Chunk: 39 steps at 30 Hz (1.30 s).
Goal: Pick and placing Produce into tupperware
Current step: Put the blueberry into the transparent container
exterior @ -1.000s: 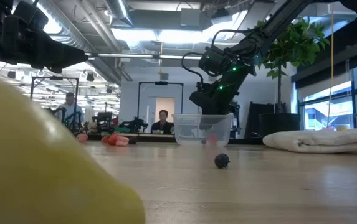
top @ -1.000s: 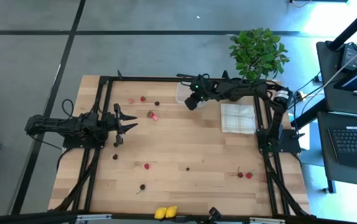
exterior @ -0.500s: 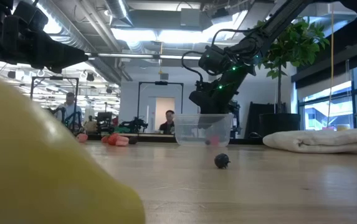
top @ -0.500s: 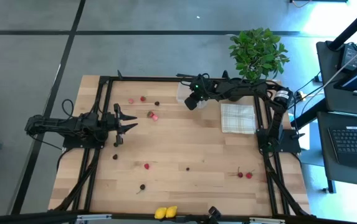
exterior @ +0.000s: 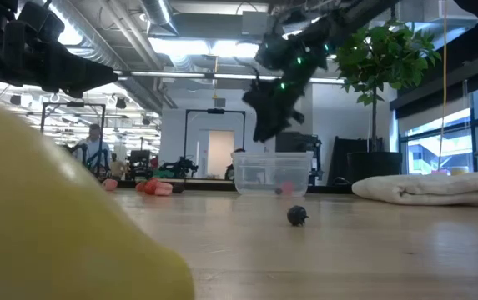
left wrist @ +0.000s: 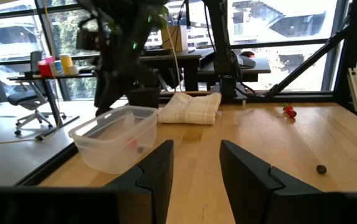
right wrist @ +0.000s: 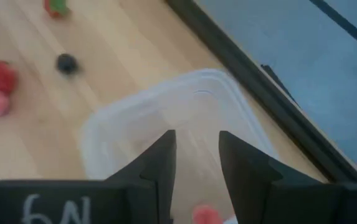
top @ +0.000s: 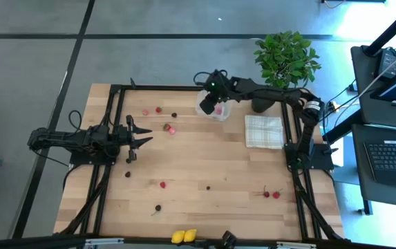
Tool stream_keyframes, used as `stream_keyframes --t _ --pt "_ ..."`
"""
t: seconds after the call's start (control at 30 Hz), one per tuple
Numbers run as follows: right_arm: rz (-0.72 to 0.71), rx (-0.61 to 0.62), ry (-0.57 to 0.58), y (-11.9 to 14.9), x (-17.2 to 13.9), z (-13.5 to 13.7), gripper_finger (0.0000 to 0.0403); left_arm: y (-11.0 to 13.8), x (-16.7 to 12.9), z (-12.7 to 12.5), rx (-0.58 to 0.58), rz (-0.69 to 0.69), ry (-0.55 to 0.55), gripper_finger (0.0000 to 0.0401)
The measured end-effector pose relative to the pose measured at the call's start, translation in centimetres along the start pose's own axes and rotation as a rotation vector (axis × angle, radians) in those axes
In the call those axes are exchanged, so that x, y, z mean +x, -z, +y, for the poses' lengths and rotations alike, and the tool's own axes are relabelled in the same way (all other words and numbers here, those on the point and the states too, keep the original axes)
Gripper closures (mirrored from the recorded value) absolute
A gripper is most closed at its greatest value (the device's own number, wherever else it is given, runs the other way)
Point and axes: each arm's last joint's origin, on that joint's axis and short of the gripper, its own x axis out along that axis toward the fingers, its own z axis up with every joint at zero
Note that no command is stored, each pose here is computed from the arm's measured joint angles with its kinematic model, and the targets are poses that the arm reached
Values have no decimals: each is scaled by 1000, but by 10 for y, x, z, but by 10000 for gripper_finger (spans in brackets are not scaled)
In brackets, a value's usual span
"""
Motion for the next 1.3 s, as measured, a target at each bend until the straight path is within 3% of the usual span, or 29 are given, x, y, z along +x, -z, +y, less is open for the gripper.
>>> stream_keyframes --t 0.13,0.27,0.43,0.6,0.8,0.93,1.07,1.3 --pt "74 -68 -124 -6 -24 26 279 0 0 0 0 0 0 277" --pt "115 -145 -213 8 -51 59 279 0 0 0 0 0 0 277" --pt "89 -219 -312 49 -81 100 279 0 0 0 -1 0 0 277" --pt "-52 -264 -448 106 -97 128 279 0 0 0 -1 -1 1 277" --pt "-233 -313 -619 176 -86 145 279 0 0 0 -1 -1 3 277" --pt "-344 -314 -709 208 -77 149 279 0 0 0 -2 -2 5 277" --pt "-416 -358 -757 227 -68 155 279 0 0 0 -1 -2 5 277" --pt "-378 -462 -761 241 -41 187 279 0 0 0 -1 -1 5 277"
